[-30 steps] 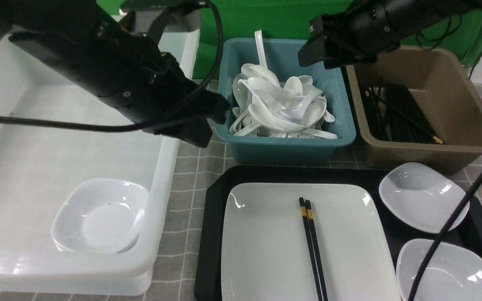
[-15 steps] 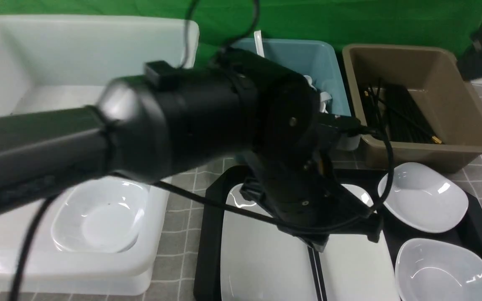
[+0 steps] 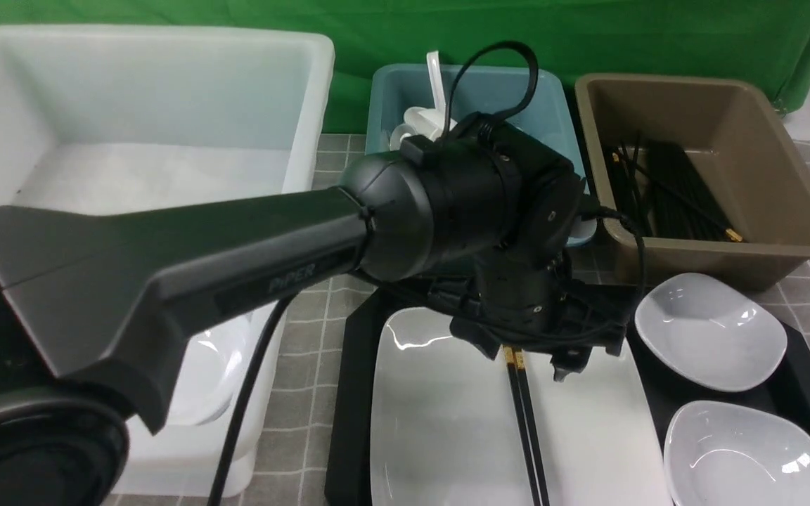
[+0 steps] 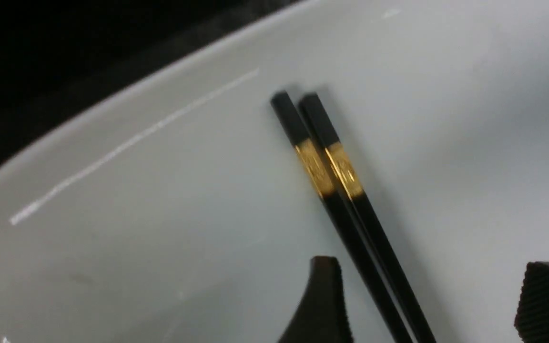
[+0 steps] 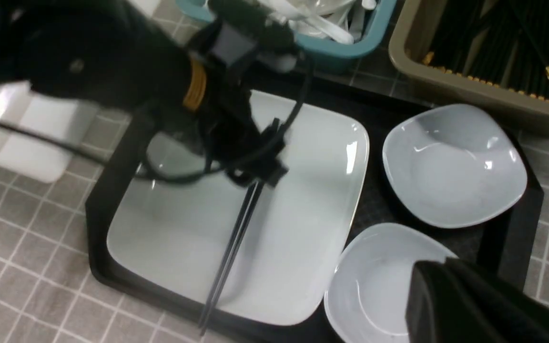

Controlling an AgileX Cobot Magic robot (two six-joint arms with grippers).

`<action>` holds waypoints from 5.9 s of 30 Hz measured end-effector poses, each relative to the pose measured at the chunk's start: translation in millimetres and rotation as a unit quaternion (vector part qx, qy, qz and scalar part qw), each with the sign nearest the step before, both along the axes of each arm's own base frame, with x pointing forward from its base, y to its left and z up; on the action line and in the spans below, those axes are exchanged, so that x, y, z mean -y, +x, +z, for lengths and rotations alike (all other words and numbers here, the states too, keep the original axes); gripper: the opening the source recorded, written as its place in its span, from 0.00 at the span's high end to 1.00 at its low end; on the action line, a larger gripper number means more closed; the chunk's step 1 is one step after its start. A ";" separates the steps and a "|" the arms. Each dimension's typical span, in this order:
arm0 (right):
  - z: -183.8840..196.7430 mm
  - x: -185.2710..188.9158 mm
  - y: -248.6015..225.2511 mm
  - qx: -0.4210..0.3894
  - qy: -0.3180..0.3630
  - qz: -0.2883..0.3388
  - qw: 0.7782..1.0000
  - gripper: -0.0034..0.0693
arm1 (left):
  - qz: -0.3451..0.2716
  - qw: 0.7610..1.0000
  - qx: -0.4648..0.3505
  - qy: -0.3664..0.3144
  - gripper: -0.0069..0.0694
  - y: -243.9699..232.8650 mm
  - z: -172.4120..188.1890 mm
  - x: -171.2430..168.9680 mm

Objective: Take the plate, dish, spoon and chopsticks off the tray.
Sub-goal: Use the left arm to grab a pair of chopsticks from the plate, then use the left arm to put the chopsticks into the small storage box on the right, then use the left arm to grab a small plate from the dinner plate, then use the left arm to put the small plate into the large storage box on the left

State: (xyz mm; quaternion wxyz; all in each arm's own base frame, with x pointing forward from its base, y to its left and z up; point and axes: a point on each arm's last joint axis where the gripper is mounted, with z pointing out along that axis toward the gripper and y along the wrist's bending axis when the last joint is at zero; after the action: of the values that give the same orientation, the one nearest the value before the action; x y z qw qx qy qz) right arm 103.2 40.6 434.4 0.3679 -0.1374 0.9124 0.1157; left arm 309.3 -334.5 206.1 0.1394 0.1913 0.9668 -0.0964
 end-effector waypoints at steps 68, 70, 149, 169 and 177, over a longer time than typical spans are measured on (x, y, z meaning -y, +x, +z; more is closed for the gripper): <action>1.3 -0.4 3.4 0.081 0.020 -0.002 0.997 0.83 | -0.026 0.700 0.580 -0.417 0.77 63.0 124.9 46.0; 1.1 -0.4 3.5 0.082 0.018 0.000 0.996 0.83 | -0.023 0.692 0.588 -0.419 0.77 68.7 104.0 51.1; -19.6 24.5 -0.8 0.002 -0.102 -0.083 0.991 0.84 | -0.283 0.955 0.084 -0.031 0.28 -44.2 -40.8 123.8; -19.6 24.3 -0.8 0.002 -0.100 -0.083 0.991 0.83 | -0.271 0.960 0.047 -0.045 0.85 -39.9 7.6 116.0; -12.9 17.9 -4.1 0.007 -0.069 -0.058 0.996 0.83 | -0.274 0.954 0.064 -0.102 0.87 -39.4 77.2 101.0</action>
State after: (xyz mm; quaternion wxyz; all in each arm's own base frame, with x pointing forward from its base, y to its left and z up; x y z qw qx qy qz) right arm 99.1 22.7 421.4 0.3695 -0.1098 0.9222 0.0297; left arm 269.9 -435.5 283.3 0.1880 0.4390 0.8515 -0.2163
